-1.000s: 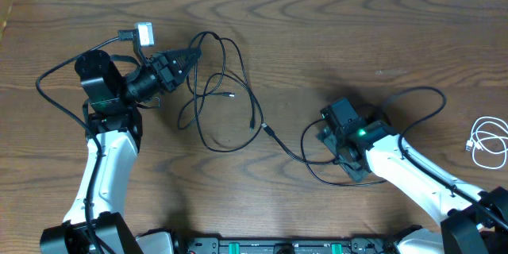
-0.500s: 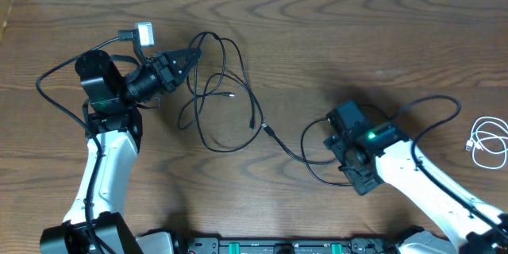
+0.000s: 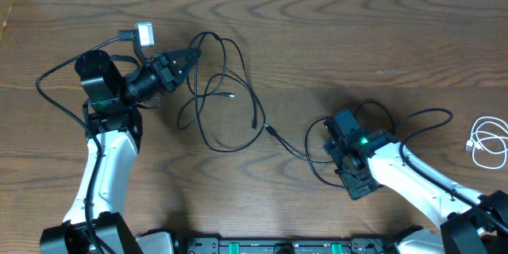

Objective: Untangle cables

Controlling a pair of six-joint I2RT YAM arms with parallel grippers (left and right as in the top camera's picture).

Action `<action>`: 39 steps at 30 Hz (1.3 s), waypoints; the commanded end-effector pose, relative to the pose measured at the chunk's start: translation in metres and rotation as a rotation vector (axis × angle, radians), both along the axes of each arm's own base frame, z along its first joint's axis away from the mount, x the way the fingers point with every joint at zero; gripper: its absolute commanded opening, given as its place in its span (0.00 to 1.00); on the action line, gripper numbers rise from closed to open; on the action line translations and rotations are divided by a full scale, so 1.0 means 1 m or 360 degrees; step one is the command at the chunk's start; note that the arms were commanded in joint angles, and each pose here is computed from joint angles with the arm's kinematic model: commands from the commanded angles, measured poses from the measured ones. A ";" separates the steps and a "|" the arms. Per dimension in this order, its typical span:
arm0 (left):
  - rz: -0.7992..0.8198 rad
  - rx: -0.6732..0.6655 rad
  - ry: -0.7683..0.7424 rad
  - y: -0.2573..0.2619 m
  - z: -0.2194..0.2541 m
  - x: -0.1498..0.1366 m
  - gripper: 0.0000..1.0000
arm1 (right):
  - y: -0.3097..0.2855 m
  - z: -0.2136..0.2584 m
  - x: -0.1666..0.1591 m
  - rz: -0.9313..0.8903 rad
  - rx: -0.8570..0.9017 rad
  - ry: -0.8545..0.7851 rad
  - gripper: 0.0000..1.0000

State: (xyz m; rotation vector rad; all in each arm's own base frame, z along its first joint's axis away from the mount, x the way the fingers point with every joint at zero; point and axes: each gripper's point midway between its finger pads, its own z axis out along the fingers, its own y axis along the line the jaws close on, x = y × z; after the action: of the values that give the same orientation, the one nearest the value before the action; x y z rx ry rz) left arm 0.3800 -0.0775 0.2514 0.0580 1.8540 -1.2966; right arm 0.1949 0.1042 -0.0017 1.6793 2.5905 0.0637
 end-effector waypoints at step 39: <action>0.0003 0.0003 -0.0020 0.000 0.005 0.000 0.08 | 0.000 -0.016 -0.030 0.0019 -0.0025 0.0248 0.74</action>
State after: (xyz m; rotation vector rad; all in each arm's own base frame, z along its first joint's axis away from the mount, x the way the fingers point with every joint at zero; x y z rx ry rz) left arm 0.3799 -0.0774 0.2507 0.0543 1.8572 -1.2983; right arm 0.1776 0.1105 -0.0055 1.6997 2.6995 0.0110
